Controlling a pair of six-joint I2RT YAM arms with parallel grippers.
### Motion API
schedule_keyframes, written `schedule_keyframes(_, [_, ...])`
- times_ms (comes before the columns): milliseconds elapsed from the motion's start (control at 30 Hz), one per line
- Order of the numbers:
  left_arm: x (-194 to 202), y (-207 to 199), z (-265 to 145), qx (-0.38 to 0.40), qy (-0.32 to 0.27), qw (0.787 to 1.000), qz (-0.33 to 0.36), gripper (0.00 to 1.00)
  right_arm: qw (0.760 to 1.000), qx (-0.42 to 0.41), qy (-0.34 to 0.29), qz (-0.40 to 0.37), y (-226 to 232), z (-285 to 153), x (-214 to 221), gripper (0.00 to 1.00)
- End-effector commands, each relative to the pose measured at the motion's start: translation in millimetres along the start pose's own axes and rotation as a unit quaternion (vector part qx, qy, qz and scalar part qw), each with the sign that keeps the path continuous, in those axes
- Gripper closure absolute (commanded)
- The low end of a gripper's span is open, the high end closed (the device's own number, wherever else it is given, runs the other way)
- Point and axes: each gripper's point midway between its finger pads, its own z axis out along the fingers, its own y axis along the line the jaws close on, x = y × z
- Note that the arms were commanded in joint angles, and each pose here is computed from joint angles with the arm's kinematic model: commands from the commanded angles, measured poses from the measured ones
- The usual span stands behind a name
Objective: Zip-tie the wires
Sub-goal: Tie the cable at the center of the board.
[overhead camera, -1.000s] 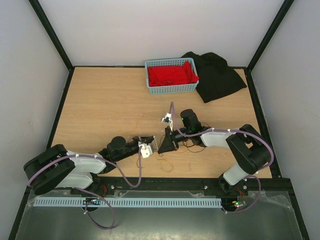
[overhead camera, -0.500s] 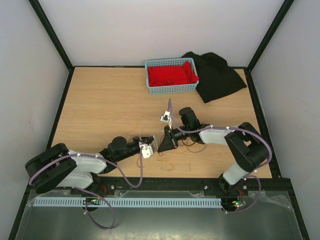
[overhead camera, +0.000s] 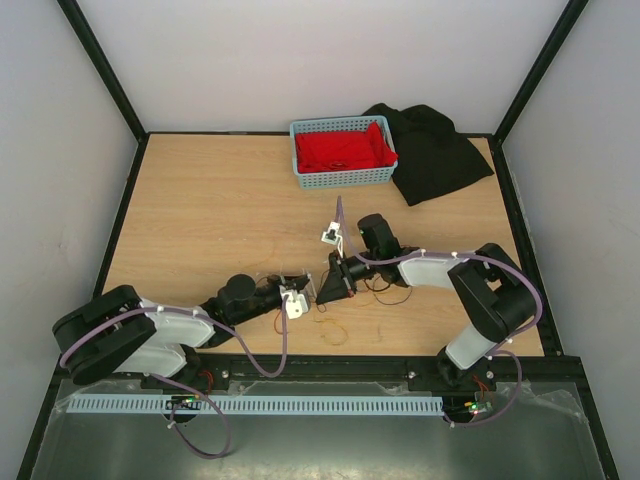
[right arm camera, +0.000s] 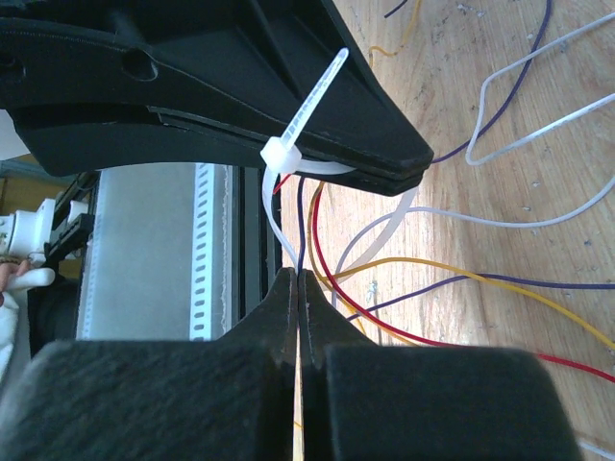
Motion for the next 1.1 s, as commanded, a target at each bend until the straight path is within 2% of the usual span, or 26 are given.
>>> schedule_keyframes(0, [-11, 5, 5, -0.008, -0.018, 1.0, 0.009, 1.0, 1.0, -0.01, -0.003, -0.004, 2, -1, -10, 1.0])
schedule_keyframes(1067, [-17, -6, 10, 0.004, -0.021, 1.0, 0.009, 1.0, 1.0, 0.005, 0.011, 0.021, -11, 0, -2, 1.0])
